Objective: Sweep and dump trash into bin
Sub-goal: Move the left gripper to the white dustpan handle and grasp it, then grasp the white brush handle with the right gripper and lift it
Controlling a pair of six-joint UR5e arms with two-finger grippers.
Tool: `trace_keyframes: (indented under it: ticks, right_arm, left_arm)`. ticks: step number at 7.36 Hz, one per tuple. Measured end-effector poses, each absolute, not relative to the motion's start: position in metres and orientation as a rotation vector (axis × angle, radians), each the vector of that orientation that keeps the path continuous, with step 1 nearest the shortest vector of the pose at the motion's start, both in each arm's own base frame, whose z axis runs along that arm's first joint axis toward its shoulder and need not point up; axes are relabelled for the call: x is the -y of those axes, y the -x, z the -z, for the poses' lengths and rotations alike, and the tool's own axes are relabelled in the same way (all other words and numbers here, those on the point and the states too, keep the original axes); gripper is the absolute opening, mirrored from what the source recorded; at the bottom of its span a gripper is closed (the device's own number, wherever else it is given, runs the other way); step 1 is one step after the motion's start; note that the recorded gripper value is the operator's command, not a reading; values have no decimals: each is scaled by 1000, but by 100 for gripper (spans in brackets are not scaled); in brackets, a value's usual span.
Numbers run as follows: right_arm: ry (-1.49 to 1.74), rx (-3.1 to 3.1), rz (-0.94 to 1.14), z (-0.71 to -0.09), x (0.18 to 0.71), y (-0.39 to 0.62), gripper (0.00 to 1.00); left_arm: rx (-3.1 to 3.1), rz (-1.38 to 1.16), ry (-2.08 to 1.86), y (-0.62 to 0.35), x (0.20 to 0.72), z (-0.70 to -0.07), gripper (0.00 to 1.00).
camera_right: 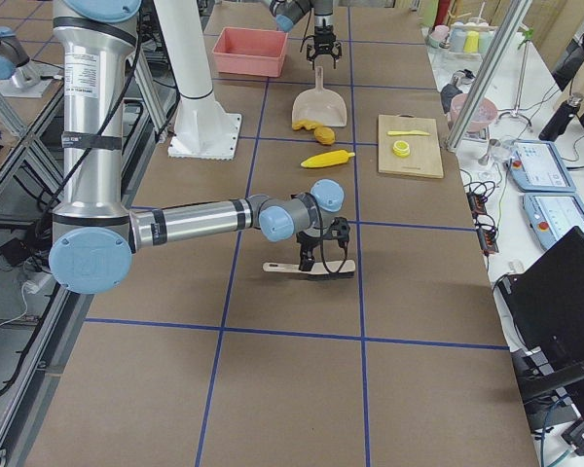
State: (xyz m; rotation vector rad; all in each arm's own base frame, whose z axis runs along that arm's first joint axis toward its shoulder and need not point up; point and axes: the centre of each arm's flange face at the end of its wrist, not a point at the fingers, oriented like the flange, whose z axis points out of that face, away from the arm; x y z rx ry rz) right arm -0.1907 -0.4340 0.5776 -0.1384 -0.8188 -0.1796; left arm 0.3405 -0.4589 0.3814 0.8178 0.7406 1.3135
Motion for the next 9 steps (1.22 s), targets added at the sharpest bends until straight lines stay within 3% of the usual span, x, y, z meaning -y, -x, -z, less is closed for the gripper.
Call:
trace_keyframes:
  ticks: [6,7,9]
  right_arm:
    - [196,779,206,-609,394,174,98]
    - [207,770,202,-617,395,174,89]
    - [212,747,196,-629,407,181,59]
  left_arm:
    - [-779,-1314,-770,-379,457,-389,97]
    - [-784,-1315,-770,-382,455,-389,97]
    - [-787,-1323,-786,-388,450,-395,93]
